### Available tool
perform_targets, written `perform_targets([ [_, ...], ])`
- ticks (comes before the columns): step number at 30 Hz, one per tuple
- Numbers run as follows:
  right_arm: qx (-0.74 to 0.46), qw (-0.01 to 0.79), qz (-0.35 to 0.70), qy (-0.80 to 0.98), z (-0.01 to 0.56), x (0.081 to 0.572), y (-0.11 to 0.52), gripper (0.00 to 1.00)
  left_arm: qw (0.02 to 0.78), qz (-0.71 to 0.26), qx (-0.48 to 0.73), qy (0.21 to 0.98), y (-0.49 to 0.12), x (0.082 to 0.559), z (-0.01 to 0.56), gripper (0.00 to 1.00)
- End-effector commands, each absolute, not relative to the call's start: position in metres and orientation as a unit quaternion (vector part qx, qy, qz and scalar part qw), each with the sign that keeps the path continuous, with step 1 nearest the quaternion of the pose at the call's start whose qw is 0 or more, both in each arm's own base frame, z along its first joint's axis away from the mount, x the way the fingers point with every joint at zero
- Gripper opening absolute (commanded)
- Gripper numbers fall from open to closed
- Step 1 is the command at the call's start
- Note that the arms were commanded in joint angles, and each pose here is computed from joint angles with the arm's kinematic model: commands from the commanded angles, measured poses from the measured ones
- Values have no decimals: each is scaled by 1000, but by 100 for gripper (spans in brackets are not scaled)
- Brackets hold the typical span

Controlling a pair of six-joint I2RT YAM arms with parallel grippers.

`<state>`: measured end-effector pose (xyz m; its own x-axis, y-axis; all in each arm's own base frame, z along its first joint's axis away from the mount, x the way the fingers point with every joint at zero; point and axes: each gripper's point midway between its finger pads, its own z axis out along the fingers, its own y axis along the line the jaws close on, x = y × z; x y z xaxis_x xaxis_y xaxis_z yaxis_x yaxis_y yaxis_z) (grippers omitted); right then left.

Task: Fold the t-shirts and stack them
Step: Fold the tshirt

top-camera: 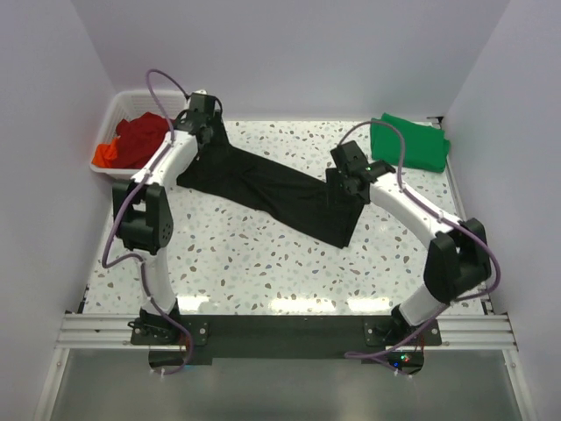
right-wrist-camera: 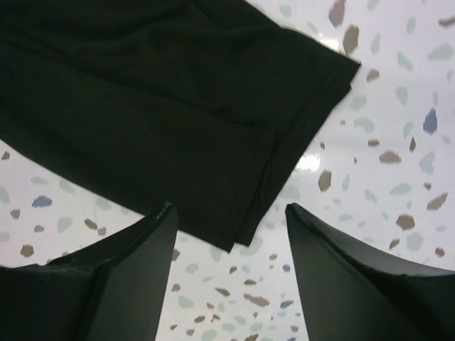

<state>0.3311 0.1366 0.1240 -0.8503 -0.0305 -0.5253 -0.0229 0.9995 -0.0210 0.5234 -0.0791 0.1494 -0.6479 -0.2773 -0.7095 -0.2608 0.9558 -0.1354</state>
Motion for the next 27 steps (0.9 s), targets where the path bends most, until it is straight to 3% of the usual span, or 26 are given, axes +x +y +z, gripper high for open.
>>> perform_targets([
  [1,-79,311,-19,947,134,384,151,71,339,-29,-197,919,-89,521,124,65],
  [5,-88,327,13,941,122,416,165,80,325,-22,-209,922,-91,526,117,67],
  [12,-145,316,38,937,106,440,176,80,298,-10,-214,930,-99,520,94,68],
  [27,-235,240,37,941,71,398,172,79,262,10,-225,938,-98,517,54,68],
])
